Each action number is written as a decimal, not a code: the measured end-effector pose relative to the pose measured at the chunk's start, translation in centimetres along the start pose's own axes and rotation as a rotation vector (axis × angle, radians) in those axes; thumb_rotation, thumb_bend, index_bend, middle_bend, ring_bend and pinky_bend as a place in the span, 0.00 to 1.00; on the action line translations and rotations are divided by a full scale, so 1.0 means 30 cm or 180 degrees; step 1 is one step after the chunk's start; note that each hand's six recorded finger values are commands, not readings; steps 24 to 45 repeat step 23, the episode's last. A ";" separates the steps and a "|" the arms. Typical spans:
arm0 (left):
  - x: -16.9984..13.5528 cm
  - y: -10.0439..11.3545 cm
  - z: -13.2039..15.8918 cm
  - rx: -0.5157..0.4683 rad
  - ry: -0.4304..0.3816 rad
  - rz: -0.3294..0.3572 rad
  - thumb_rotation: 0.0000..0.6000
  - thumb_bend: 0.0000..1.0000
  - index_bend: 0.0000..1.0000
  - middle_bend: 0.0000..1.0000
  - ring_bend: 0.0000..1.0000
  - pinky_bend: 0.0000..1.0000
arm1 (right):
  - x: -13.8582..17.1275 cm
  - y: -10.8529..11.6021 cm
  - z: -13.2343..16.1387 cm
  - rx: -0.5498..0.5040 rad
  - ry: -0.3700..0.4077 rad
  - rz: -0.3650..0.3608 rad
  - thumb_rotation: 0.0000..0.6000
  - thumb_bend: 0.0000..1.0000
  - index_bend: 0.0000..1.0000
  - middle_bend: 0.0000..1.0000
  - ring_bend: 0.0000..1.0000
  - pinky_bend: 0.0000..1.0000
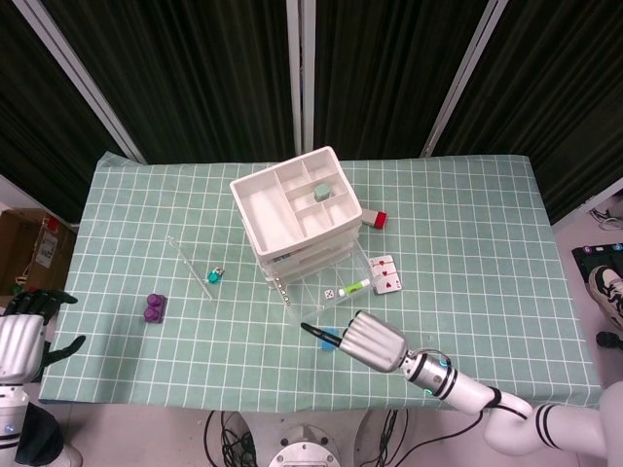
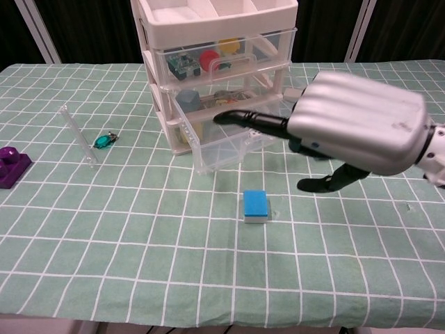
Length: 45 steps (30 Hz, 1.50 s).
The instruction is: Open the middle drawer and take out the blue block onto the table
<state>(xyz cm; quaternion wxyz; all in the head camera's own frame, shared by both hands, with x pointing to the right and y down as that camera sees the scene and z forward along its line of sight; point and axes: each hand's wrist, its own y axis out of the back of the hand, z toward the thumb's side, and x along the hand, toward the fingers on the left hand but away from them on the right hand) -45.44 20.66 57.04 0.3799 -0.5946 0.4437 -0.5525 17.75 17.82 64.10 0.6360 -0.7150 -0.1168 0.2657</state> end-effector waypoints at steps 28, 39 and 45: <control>-0.021 -0.072 0.030 -0.0028 0.0031 -0.0072 1.00 0.13 0.35 0.31 0.24 0.22 | 0.687 0.064 -0.362 -0.1164 -0.2551 0.0115 1.00 0.18 0.00 0.00 0.00 0.00; -0.021 -0.072 0.030 -0.0028 0.0031 -0.0072 1.00 0.13 0.35 0.31 0.24 0.22 | 0.687 0.064 -0.362 -0.1164 -0.2551 0.0115 1.00 0.18 0.00 0.00 0.00 0.00; -0.021 -0.072 0.030 -0.0028 0.0031 -0.0072 1.00 0.13 0.35 0.31 0.24 0.22 | 0.687 0.064 -0.362 -0.1164 -0.2551 0.0115 1.00 0.18 0.00 0.00 0.00 0.00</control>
